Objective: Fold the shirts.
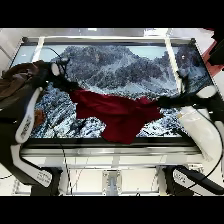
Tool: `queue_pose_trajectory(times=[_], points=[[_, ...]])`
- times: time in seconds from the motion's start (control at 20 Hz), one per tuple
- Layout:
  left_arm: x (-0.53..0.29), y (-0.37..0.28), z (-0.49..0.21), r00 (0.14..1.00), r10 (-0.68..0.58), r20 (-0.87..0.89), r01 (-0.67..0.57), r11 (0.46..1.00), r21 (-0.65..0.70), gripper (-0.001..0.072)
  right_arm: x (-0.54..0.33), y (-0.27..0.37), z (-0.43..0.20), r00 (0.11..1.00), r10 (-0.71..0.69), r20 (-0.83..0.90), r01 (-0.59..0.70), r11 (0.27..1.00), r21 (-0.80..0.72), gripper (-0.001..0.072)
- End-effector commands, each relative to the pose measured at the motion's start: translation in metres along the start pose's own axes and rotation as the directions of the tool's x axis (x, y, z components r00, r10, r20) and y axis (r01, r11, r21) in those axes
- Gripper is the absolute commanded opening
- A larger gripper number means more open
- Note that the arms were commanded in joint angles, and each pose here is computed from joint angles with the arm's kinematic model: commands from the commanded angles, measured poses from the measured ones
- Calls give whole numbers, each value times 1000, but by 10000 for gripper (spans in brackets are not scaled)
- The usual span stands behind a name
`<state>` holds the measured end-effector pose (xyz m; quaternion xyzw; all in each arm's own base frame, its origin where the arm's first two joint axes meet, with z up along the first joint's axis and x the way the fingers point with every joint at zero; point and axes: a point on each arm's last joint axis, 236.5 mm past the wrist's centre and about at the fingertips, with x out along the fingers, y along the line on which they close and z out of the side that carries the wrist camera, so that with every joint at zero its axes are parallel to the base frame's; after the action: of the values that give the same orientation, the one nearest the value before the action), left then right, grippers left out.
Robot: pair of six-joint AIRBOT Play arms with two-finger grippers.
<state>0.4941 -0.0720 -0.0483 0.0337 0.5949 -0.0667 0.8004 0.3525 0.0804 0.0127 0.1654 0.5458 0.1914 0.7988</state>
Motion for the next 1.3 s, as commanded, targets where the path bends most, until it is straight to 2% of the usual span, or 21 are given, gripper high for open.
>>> queue_pose_trajectory(times=[0.0,0.05,0.1,0.15,0.2,0.4,0.5,0.55,0.65,0.75,0.8,0.85,0.9,0.95,1.05,1.15,1.25], points=[[41,4,20,998,9,65,-2,993,-120,303,55,-40,-17,996,-87,-8,87,995,58,39],[25,4,39,991,12,131,4,993,-121,303,55,-47,-10,994,-111,22,109,992,55,54],[2,5,59,979,18,202,6,993,-114,303,53,-50,-1,991,-125,53,122,991,52,112],[-29,8,77,961,35,275,-6,995,-103,303,50,-53,5,988,-141,70,139,990,38,239],[-65,12,91,937,57,344,-27,995,-93,303,46,-56,10,984,-162,79,161,987,12,327],[-223,51,85,821,233,521,-217,972,-92,303,20,-74,25,967,-243,82,245,969,-23,329],[-257,67,43,828,277,487,-244,961,-132,303,9,-82,20,966,-256,46,257,966,-19,335],[-258,76,12,843,293,450,-252,956,-152,303,5,-86,16,966,-259,26,259,966,-10,362],[-230,81,-56,890,296,347,-220,945,-242,303,1,-92,8,967,-254,-5,254,967,14,362],[-173,55,-127,956,189,224,-90,917,-389,303,0,-93,3,968,-249,-22,249,968,24,385],[-148,35,-147,975,104,198,-6,897,-442,302,0,-90,3,971,-238,-25,239,971,31,484],[-122,10,-160,981,-3,193,101,860,-501,303,1,-86,3,976,-217,-25,218,975,43,522],[-103,-11,-163,972,-93,216,199,812,-549,304,2,-82,3,979,-200,-26,202,978,53,523],[-88,-27,-163,951,-163,262,294,740,-605,306,3,-77,2,983,-182,-28,184,981,63,522],[-71,-41,-158,910,-222,351,412,589,-695,307,3,-69,2,988,-150,-26,151,986,76,522],[-57,-46,-163,896,-240,374,444,479,-757,311,0,-64,7,990,-141,-2,141,989,54,522],[-40,-51,-176,908,-265,324,411,418,-810,503,-5,-64,13,988,-149,26,148,988,45,522]])
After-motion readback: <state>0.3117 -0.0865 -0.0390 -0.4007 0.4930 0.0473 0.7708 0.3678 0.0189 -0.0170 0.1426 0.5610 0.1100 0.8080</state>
